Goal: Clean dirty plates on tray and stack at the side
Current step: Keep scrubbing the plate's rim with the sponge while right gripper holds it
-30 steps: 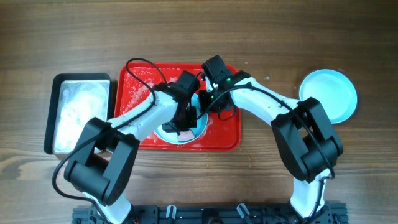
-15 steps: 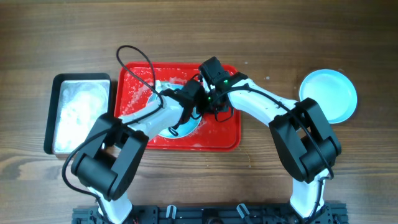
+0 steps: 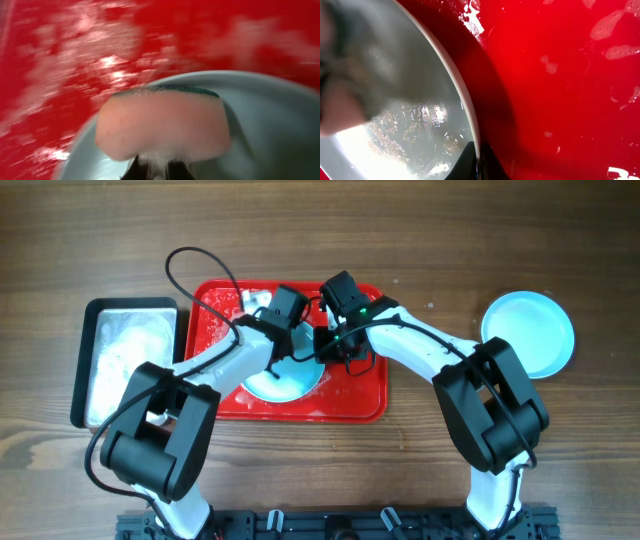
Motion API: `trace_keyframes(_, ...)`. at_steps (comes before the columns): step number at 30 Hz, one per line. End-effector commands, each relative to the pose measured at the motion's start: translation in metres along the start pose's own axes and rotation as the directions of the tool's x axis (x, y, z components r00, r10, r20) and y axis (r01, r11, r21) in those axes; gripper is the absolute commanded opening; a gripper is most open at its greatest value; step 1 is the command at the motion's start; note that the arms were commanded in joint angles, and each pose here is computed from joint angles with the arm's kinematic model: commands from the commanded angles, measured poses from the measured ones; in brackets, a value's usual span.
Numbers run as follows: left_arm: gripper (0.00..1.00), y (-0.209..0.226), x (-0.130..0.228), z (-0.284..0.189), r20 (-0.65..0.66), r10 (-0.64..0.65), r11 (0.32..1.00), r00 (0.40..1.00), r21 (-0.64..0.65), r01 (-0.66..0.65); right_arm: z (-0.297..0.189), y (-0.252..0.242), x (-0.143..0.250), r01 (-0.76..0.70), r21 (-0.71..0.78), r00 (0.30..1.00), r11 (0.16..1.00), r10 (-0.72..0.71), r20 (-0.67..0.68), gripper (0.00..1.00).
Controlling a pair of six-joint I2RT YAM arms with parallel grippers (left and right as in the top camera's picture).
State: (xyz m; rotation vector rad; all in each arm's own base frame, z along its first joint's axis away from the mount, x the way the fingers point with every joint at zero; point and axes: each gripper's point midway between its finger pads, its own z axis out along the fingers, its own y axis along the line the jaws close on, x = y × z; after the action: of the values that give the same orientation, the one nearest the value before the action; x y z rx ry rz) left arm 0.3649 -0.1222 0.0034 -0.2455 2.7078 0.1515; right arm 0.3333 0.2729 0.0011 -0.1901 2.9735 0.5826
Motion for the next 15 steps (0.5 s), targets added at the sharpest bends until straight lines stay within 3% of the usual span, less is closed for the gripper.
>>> trace_keyframes(1, 0.04, -0.072, 0.077, 0.001, -0.262, 0.252, 0.89, 0.931, 0.44, -0.118, 0.016, -0.029, 0.008, -0.02, 0.098, 0.999, 0.995, 0.023, -0.025, 0.04)
trace_keyframes(7, 0.04, -0.07, 0.1, -0.009, -0.34, 0.322, 0.861, 0.884, 0.493, -0.124, 0.016, -0.029, 0.008, -0.02, 0.098, 0.999, 0.995, 0.023, -0.024, 0.04)
trace_keyframes(11, 0.04, -0.043, 0.128, -0.016, -0.461, 0.353, 0.889, 0.814, 0.436, -0.138, 0.016, -0.029, 0.008, -0.021, 0.098, 0.999, 0.995, 0.023, -0.025, 0.04)
trace_keyframes(15, 0.04, 0.001, 0.137, -0.015, -0.557, 0.292, 0.949, 0.778, 0.271, -0.162, 0.016, -0.029, 0.008, -0.02, 0.098, 0.999, 0.995, 0.023, -0.025, 0.04)
